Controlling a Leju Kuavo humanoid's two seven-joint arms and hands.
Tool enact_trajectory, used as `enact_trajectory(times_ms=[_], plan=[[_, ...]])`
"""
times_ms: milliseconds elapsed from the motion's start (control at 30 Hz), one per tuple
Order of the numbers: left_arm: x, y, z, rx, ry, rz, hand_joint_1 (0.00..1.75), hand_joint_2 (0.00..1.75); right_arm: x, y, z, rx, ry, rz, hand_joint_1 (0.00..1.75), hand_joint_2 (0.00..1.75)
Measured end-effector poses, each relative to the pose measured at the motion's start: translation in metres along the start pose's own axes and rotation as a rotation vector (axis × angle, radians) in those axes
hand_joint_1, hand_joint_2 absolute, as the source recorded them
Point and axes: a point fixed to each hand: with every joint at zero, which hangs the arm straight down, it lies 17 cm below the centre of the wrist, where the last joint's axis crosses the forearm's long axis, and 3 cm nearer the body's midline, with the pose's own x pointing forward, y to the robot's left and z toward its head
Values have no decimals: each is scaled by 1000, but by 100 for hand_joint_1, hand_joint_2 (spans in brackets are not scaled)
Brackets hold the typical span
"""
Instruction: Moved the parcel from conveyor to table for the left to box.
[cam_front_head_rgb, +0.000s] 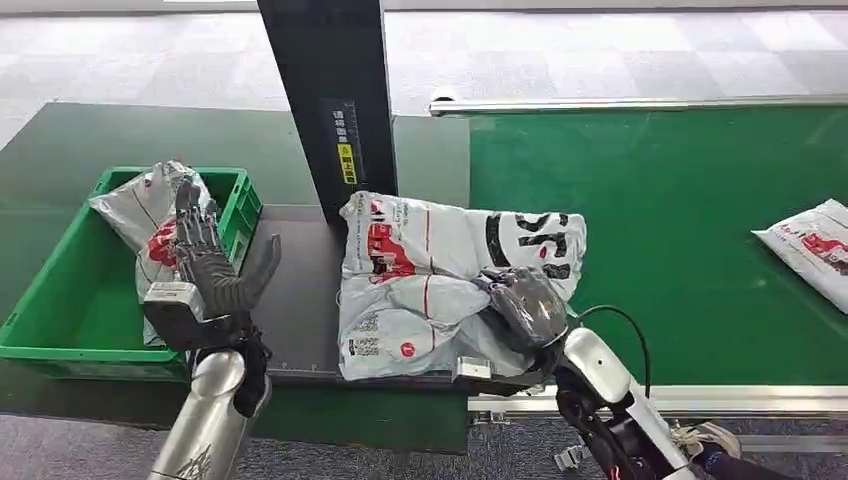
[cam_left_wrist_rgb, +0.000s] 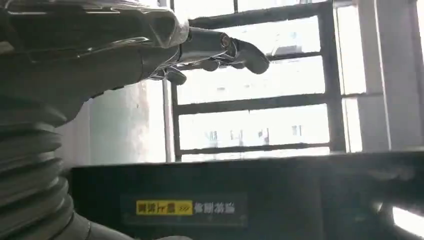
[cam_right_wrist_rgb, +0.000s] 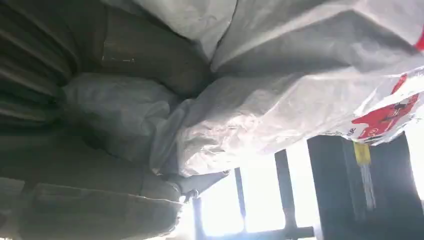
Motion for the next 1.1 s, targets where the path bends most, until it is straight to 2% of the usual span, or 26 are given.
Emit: enact_trajectory(times_ms=[133,267,400,700,867,1000,1100], plan=[[23,32,-9,138,-49,-21,0,175,-8,15,-1,48,19,5,175,175],[40,48,-14,198,-86,-16,0,175,-10,20,-1,67,18,8,175,175],[52,58,-17,238,-106,6,0,175,-9,18,-3,51,10,1,175,175],[59,52,-18,224,-124,18,0,175,17,8,-24,-7,-49,-82,175,175],[63,23,-17,120,-138,52,0,175,24,-1,-47,-54,-62,-169,175,175],[56,-16,-12,0,-115,112,0,175,16,-12,-75,-98,-10,-296,175,175],[46,-41,-6,-77,-83,157,0,175,8,-9,-91,-82,38,-363,175,175]])
